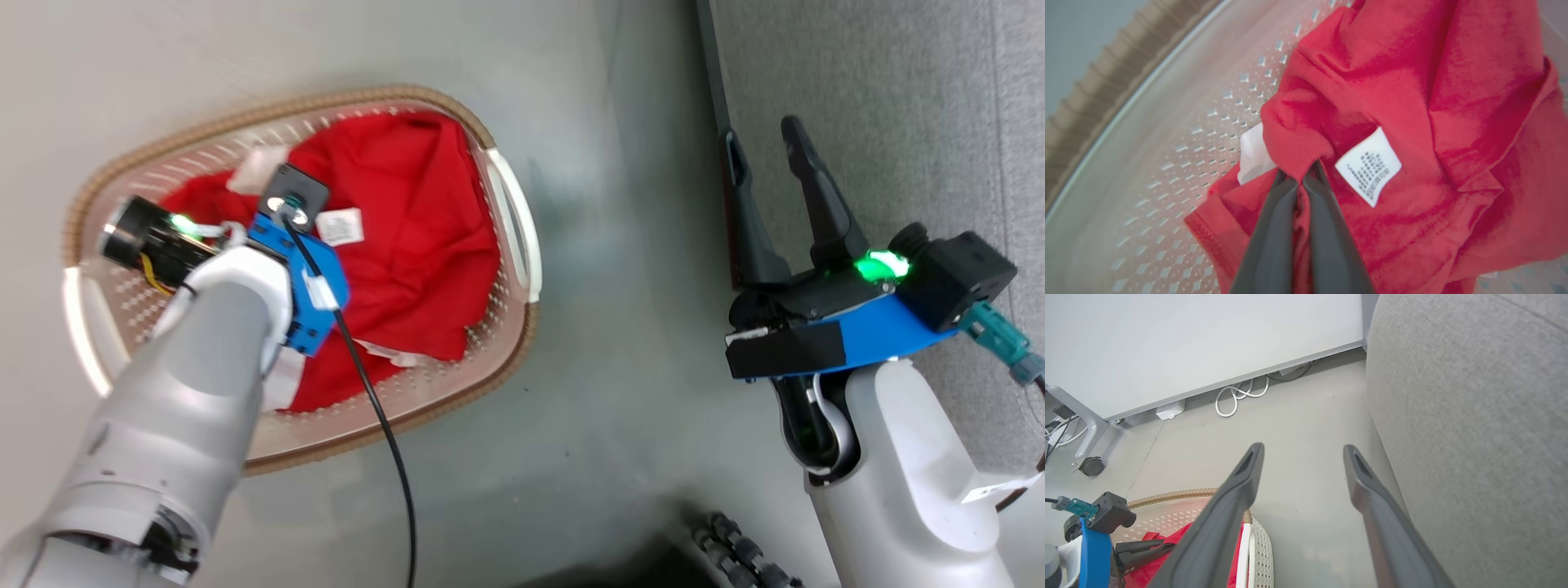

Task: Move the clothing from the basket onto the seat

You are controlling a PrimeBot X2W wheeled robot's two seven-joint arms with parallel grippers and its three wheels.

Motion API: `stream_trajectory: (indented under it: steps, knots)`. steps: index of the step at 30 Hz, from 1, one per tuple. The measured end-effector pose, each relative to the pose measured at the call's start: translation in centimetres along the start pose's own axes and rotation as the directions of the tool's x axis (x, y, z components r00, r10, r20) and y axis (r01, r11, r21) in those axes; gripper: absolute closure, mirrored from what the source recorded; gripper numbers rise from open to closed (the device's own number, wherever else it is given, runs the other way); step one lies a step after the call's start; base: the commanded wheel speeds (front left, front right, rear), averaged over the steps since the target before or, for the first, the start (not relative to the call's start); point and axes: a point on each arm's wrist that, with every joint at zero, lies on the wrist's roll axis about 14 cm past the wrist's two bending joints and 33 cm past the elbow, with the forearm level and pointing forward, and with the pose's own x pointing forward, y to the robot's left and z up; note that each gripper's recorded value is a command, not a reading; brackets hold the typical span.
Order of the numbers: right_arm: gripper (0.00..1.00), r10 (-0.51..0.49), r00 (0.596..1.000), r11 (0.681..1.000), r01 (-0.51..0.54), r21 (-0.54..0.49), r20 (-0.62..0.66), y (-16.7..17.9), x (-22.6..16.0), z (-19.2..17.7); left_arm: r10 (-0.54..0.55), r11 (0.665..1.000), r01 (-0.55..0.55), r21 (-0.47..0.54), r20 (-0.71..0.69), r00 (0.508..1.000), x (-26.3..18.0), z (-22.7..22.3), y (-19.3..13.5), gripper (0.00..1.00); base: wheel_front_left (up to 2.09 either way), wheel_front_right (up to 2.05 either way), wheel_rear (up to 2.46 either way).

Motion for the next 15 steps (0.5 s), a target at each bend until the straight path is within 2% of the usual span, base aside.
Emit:
stream_trajectory:
  steps: [7,15]
  knots:
    - [0.00,0.028,0.999,1.000,-0.028,-0.007,0.033,1.5,-0.9,1.8,0.018,1.000,-0.016,-0.015,0.145,0.989,-3.5,3.5,-0.5,1.00,0.00,0.00,0.00]
    - [0.00,0.058,0.995,0.998,-0.056,-0.021,0.078,3.0,-2.4,4.1,0.064,0.997,-0.050,-0.054,0.287,0.956,-8.0,6.7,-0.6,1.00,0.00,0.00,0.00]
